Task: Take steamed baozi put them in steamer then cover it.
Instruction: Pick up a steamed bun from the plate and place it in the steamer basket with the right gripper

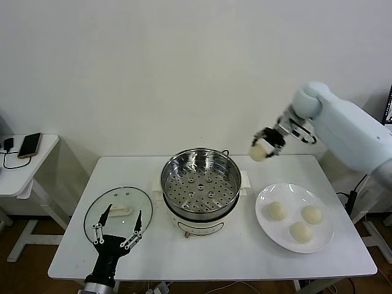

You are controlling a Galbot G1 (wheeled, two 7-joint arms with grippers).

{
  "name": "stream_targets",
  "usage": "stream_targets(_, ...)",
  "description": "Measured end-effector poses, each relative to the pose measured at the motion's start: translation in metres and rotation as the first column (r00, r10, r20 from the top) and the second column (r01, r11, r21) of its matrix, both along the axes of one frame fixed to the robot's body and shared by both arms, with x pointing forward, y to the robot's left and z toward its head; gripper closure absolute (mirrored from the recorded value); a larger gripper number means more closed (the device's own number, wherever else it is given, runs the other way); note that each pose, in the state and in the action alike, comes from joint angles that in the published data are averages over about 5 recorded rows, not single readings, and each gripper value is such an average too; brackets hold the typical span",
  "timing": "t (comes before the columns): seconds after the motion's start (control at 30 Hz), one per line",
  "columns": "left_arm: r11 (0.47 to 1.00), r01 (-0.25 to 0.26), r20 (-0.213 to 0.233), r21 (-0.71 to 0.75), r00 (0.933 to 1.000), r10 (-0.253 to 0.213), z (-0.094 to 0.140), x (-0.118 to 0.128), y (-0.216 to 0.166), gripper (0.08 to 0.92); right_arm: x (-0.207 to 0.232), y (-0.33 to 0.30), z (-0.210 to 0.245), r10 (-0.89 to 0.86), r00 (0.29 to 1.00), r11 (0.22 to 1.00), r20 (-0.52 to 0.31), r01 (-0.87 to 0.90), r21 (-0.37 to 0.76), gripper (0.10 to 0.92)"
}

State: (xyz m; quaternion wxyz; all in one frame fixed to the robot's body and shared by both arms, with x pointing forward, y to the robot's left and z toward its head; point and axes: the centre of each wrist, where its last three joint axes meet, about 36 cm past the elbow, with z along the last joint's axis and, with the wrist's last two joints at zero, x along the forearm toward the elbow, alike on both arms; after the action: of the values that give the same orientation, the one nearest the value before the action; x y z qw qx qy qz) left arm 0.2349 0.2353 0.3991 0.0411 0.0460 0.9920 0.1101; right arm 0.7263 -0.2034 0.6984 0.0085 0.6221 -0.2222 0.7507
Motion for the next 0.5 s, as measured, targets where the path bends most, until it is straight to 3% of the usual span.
stream_targets(0.5,1.000,0.001,0.014,-0.007,0.9999,-0.001,0.006,-0.001,-0.001,0.177,-0.004,0.120,-0.047,0.225,0.974,0.967,0.001,-0.223,-0.120,0.344)
